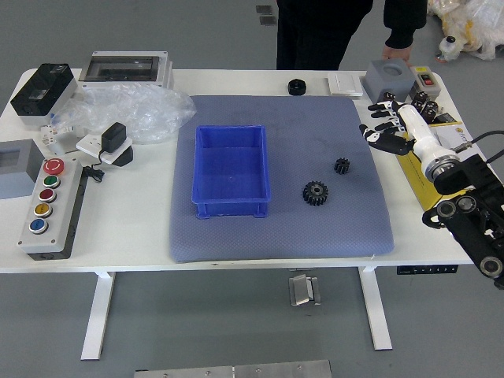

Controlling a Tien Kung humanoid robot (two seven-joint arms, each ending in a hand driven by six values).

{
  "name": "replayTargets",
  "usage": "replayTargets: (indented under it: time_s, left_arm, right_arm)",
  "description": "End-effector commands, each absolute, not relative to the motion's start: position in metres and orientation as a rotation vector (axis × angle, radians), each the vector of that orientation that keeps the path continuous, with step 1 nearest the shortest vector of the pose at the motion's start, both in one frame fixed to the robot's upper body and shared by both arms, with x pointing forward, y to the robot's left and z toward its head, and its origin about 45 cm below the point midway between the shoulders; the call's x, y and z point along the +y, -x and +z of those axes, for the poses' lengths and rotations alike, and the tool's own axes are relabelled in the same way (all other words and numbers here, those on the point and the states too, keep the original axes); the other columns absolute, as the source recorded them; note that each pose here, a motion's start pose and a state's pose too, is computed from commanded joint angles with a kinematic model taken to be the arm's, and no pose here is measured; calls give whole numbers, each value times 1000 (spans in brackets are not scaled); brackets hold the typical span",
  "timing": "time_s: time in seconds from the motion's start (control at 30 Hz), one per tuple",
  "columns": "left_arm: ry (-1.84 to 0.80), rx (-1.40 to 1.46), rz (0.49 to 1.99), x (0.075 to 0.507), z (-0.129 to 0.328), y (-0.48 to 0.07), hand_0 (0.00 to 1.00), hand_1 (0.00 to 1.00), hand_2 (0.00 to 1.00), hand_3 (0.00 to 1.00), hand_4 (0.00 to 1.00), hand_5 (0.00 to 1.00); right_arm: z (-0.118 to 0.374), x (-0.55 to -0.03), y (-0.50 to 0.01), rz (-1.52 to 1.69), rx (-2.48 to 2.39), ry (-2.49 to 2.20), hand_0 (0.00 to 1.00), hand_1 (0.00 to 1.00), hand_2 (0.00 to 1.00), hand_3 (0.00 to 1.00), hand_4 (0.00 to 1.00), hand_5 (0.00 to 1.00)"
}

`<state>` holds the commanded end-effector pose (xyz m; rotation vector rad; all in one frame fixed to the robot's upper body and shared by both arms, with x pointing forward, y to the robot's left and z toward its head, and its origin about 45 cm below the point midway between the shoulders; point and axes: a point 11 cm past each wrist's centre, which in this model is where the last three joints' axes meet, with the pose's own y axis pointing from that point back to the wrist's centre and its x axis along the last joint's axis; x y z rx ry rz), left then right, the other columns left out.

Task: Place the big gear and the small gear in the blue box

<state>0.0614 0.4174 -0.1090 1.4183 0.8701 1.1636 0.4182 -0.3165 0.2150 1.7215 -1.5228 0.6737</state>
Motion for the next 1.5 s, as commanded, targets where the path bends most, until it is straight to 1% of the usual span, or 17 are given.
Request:
replayTargets:
  time_s: [0.17, 0.2, 0.33, 0.37, 0.63, 0.73, 0.77, 0.97, 1.0, 1.13, 1.17, 1.33, 1.37, 1.5]
  left_arm:
    - [-1418, 873, 1162, 417, -109, -61, 851, 818, 799, 821, 674, 303]
    - [-1418, 873, 1162, 416, -109, -60, 851, 818, 799, 821, 674, 304]
    - [-1416, 875, 1161, 416, -110, -60, 851, 818, 799, 821, 674, 304]
    - [-1416, 876, 1161, 416, -110, -60, 851, 818, 799, 821, 674, 303]
    - [-1416, 878, 1160, 415, -110, -60, 851, 818, 799, 822, 675, 305]
    - [-1414, 877, 1161, 414, -110, -60, 851, 818, 799, 822, 675, 305]
    - [-1414, 877, 1161, 414, -110, -61, 851, 818, 799, 822, 673, 303]
    - [-1412, 876, 1160, 414, -110, -62, 851, 818, 799, 822, 673, 303]
    - [-1412, 876, 1160, 413, -110, -62, 851, 817, 799, 822, 674, 304]
    - [-1411, 875, 1158, 413, -110, -62, 851, 817, 799, 822, 674, 304]
    - [-1411, 875, 1157, 412, -110, -62, 851, 819, 799, 822, 675, 305]
    - [-1410, 874, 1155, 412, -111, -63, 851, 819, 799, 822, 675, 305]
    - [-1410, 874, 1155, 411, -111, -63, 851, 818, 799, 822, 675, 305]
    - [-1411, 873, 1154, 411, -111, -63, 851, 818, 799, 822, 675, 305]
  right_arm:
    - [213, -307, -424, 787, -1395, -1643, 642, 598, 741, 725, 598, 82]
    - [212, -304, -425, 822, -1356, -1620, 634, 584, 743, 738, 604, 55]
    - [208, -293, -428, 939, -1233, -1542, 634, 584, 743, 738, 604, 55]
    - [208, -290, -429, 967, -1204, -1524, 631, 576, 739, 743, 611, 34]
    - [204, -278, -431, 1124, -1027, -1400, 633, 580, 738, 751, 620, 26]
    - [200, -274, -431, 1127, -991, -1403, 633, 580, 738, 751, 620, 26]
    - [198, -273, -431, 1128, -978, -1404, 642, 599, 770, 796, 629, 13]
    - [186, -262, -428, 1137, -888, -1414, 642, 599, 770, 796, 629, 13]
    - [184, -261, -428, 1137, -875, -1415, 652, 627, 806, 849, 638, 9]
    - [177, -256, -428, 1136, -829, -1418, 652, 627, 806, 849, 638, 9]
    - [176, -255, -428, 1134, -819, -1419, 661, 644, 848, 912, 657, 16]
    - [172, -253, -431, 1122, -793, -1419, 661, 644, 848, 912, 657, 16]
    - [171, -253, -431, 1119, -790, -1419, 665, 653, 855, 914, 679, 31]
    - [168, -254, -433, 1109, -781, -1415, 665, 653, 855, 914, 679, 31]
